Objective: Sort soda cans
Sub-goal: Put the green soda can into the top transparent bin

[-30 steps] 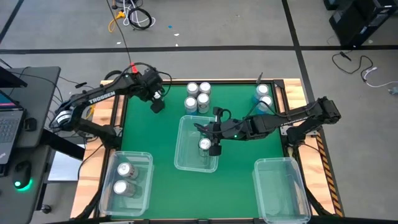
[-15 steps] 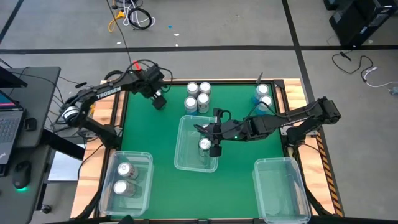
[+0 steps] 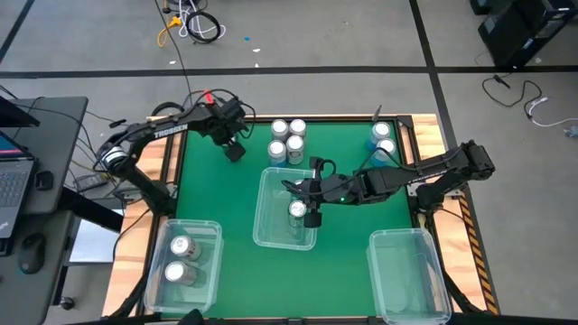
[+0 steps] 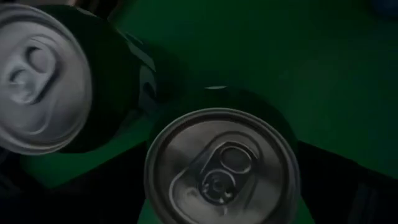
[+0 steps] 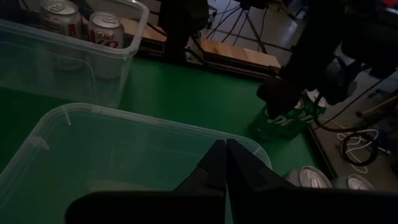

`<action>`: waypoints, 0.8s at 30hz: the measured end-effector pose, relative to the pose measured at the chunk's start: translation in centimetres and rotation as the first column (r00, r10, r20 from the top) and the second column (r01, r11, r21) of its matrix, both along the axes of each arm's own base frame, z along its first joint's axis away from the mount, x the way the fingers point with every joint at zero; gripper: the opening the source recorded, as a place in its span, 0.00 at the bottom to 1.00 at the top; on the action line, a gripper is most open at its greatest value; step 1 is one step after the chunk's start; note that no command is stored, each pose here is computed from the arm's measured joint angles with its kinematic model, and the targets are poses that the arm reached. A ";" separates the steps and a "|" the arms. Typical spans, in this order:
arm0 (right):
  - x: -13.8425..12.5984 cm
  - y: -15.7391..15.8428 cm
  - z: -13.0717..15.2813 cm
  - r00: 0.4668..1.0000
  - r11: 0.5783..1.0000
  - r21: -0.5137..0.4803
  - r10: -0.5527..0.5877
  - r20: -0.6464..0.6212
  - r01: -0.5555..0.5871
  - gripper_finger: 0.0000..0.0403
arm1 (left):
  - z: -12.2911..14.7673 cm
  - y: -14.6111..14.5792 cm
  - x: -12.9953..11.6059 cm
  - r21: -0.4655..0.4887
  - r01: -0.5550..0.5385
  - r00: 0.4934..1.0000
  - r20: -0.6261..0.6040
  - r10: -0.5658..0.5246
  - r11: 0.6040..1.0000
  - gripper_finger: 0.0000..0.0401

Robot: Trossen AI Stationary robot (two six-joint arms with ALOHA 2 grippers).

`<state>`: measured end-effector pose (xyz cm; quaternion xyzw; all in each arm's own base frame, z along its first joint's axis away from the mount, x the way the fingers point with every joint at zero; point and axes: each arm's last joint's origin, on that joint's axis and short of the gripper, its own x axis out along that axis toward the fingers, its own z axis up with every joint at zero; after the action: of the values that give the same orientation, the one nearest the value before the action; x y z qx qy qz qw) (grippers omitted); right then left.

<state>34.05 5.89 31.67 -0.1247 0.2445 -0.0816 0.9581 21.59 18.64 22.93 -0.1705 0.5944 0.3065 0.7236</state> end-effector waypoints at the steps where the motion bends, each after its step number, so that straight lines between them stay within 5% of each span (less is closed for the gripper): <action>1: 0.0 0.0 0.0 1.000 1.000 0.000 0.000 0.000 0.000 0.00 | -0.1 0.0 0.0 -0.004 0.001 1.000 -0.006 -0.001 1.000 0.89; 7: 0.0 0.0 0.0 1.000 1.000 -0.001 0.001 -0.001 -0.001 0.00 | 0.5 -0.2 -0.2 -0.016 0.041 0.997 -0.069 -0.042 0.999 0.73; 13: 0.0 0.0 0.0 1.000 1.000 0.001 -0.001 -0.001 0.001 0.00 | 3.8 0.0 0.1 -0.023 0.043 0.998 -0.045 -0.044 0.999 0.73; 24: -1.1 -0.1 1.2 0.999 0.999 0.022 -0.041 0.032 0.040 0.00 | 14.6 -4.3 2.6 0.118 0.190 0.969 0.135 -0.205 0.975 0.73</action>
<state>32.92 5.79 32.91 -0.1082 0.2324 -0.1003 0.9614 24.23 14.32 37.57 -0.0945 0.5370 0.2502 0.8000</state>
